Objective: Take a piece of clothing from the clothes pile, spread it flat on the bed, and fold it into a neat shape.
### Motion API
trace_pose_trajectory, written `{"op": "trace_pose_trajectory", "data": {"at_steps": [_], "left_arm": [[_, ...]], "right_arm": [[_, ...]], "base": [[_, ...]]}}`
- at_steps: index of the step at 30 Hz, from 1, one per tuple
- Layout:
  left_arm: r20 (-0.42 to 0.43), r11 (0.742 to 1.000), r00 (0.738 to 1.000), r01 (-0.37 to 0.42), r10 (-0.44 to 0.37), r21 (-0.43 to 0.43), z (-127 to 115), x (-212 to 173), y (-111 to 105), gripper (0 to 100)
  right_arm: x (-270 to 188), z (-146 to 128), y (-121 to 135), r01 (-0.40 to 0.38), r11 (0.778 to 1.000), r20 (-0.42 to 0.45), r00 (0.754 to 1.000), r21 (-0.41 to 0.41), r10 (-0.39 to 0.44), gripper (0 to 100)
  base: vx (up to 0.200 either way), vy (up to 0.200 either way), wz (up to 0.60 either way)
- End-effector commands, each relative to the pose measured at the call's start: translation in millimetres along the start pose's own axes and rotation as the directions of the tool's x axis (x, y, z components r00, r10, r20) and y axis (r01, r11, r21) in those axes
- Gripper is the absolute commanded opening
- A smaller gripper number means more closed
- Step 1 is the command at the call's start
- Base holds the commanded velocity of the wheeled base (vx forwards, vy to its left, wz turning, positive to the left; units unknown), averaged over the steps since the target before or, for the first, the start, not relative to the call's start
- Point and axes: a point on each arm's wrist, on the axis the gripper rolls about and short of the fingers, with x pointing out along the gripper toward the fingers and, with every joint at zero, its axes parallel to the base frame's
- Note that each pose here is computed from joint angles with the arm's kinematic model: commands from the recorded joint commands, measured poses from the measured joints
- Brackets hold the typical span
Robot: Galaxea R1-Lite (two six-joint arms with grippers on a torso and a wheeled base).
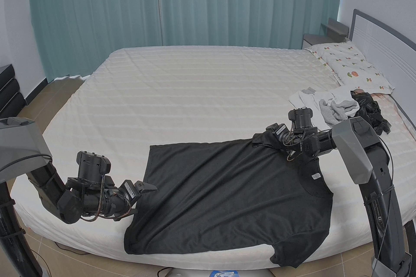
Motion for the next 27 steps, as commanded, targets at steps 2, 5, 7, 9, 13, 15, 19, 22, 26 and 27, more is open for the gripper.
{"op": "trace_pose_trajectory", "data": {"at_steps": [2,5,7,9,13,15,19,22,26,27], "left_arm": [[-0.003,1.0,1.0,-0.004,0.004,-0.001,-1,0,1,100],[-0.001,1.0,1.0,-0.003,0.003,-0.001,-1,0,1,100],[-0.002,1.0,1.0,-0.005,0.005,-0.001,-1,0,1,100],[-0.003,1.0,1.0,-0.006,0.006,-0.002,-1,0,1,100],[-0.001,1.0,1.0,-0.007,0.007,-0.002,-1,0,1,100],[0.001,1.0,1.0,-0.006,0.006,-0.001,-1,0,1,100],[0.002,1.0,1.0,-0.007,0.007,-0.001,-1,0,1,100],[0.0,1.0,1.0,-0.01,0.01,-0.001,-1,1,2,100],[0.002,1.0,1.0,-0.009,0.009,-0.002,-1,1,1,100],[0.002,1.0,1.0,-0.009,0.009,-0.002,-1,1,1,100]], "right_arm": [[18,-3,-9,-0.01,1.0,0.024,1.0,0.0,0.01,100],[20,-2,-8,-0.051,0.999,0.048,0.998,0.0,0.051,100],[16,8,6,-0.167,0.986,0.115,0.979,-0.007,0.167,100],[13,17,14,-0.254,0.967,0.167,0.953,-0.013,0.253,100],[9,22,21,-0.312,0.95,0.198,0.929,-0.027,0.311,100],[2,30,31,-0.365,0.93,0.237,0.901,-0.041,0.364,100],[-16,51,50,-0.476,0.875,0.319,0.819,-0.087,0.477,100],[-25,65,53,-0.484,0.87,0.344,0.805,-0.093,0.484,100],[-18,66,39,-0.42,0.902,0.341,0.838,-0.096,0.426,100],[-18,66,39,-0.42,0.902,0.341,0.838,-0.096,0.426,100]], "base": [[0.0,0.0,0.0],[0.0,0.0,0.0],[0.0,0.0,0.0],[0.0,0.0,0.0],[0.0,0.0,0.0],[0.0,0.0,0.0],[0.0,0.0,0.0],[0.0,0.0,0.0],[0.0,0.0,0.0],[0.0,0.0,0.0]]}}
